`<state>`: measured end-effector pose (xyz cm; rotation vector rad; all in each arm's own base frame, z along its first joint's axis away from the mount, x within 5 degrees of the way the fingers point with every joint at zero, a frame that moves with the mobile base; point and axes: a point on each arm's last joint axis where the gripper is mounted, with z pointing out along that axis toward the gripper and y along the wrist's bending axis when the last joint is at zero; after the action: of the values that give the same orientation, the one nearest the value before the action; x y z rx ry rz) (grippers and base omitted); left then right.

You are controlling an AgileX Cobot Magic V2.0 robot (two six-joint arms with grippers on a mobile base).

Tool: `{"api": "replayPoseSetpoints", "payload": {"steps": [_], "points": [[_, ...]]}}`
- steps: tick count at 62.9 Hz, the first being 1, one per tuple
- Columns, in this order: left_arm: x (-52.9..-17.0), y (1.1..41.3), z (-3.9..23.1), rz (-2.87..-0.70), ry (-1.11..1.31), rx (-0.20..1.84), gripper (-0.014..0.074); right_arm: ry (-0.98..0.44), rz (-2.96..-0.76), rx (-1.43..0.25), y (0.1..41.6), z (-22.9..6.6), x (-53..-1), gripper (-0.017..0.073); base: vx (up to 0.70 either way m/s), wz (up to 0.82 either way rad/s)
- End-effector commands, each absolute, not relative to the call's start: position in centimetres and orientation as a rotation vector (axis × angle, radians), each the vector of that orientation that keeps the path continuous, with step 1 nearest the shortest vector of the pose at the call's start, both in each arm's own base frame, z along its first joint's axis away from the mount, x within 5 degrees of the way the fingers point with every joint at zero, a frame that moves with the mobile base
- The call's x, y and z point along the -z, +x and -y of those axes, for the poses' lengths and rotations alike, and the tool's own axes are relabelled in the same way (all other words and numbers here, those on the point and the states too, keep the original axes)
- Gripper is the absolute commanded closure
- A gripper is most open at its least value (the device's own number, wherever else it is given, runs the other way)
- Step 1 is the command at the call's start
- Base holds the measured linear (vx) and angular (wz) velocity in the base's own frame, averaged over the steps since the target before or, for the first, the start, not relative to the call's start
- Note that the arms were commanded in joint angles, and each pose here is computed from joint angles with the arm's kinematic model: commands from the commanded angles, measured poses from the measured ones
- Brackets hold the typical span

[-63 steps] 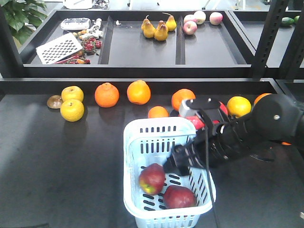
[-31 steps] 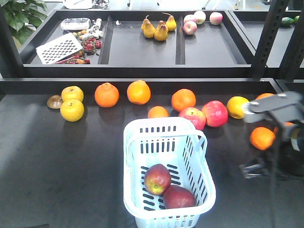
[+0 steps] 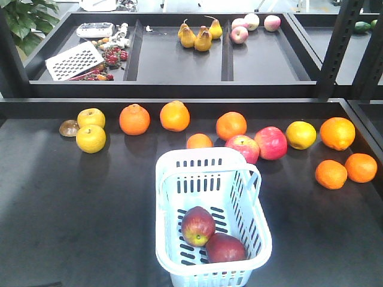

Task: Pick three apples into basket with both arms
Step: 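Withdraw the right gripper and grasp a third red apple on the table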

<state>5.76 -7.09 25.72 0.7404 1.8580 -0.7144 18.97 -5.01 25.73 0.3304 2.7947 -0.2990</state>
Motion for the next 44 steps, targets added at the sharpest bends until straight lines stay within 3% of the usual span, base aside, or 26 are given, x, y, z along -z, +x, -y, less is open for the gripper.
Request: {"api": "replayPoseSetpoints", "payload": {"steps": [1,9,14,44], "points": [[-26.8,6.0,7.1,-1.822,0.688,0.731,0.06,0.42,-2.721,0.283,18.8,7.0,-26.7,0.0057,0.0,0.0],[-26.8,6.0,7.1,-1.822,0.688,0.731,0.06,0.54,-2.785,0.277,18.6,9.0,-25.5,-0.0097,0.0,0.0],[-26.8,6.0,7.1,-1.822,0.688,0.731,0.06,0.603,-2.807,0.239,19.2,9.7,-24.4,-0.0135,0.0,0.0],[-26.8,6.0,7.1,-1.822,0.688,0.731,0.06,0.601,-3.05,0.189,21.8,11.1,-17.8,-0.0064,0.0,0.0]]}}
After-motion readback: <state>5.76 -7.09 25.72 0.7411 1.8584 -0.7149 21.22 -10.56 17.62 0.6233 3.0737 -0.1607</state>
